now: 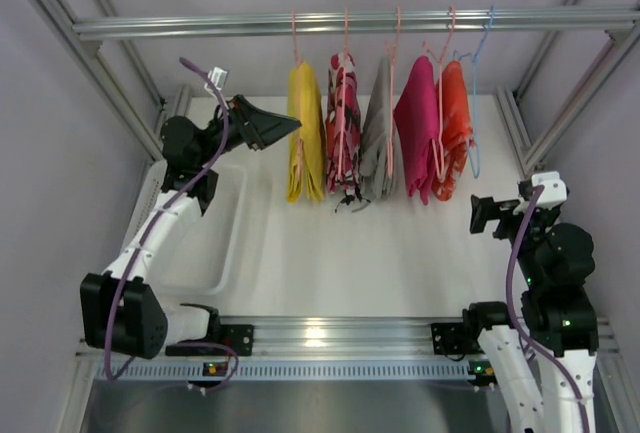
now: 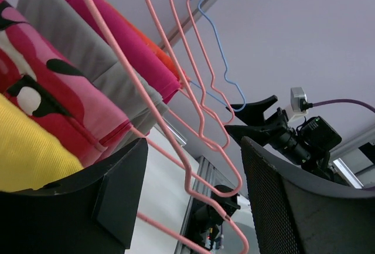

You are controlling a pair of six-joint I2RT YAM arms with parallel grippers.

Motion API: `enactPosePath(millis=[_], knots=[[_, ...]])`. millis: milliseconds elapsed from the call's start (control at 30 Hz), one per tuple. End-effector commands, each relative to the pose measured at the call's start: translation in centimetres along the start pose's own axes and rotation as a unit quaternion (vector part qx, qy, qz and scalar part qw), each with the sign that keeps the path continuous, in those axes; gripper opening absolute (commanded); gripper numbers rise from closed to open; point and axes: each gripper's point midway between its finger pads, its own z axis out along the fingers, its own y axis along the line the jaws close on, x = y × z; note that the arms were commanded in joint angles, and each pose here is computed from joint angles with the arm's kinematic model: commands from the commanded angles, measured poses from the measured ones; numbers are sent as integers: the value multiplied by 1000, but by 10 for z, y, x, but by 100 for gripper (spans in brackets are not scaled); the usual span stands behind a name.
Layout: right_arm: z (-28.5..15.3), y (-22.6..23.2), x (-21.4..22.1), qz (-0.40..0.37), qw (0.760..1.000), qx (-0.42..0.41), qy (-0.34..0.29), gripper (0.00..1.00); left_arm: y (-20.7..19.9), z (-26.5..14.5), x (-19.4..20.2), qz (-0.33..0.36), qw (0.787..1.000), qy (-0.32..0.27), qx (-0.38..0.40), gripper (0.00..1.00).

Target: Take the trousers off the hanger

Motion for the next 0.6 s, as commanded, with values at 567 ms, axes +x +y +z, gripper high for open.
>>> enactPosePath(millis=[567], knots=[[7,-3,-26,-8,1000,-2,-21,99,-15,41,-18,-45,993,-11,104,51]])
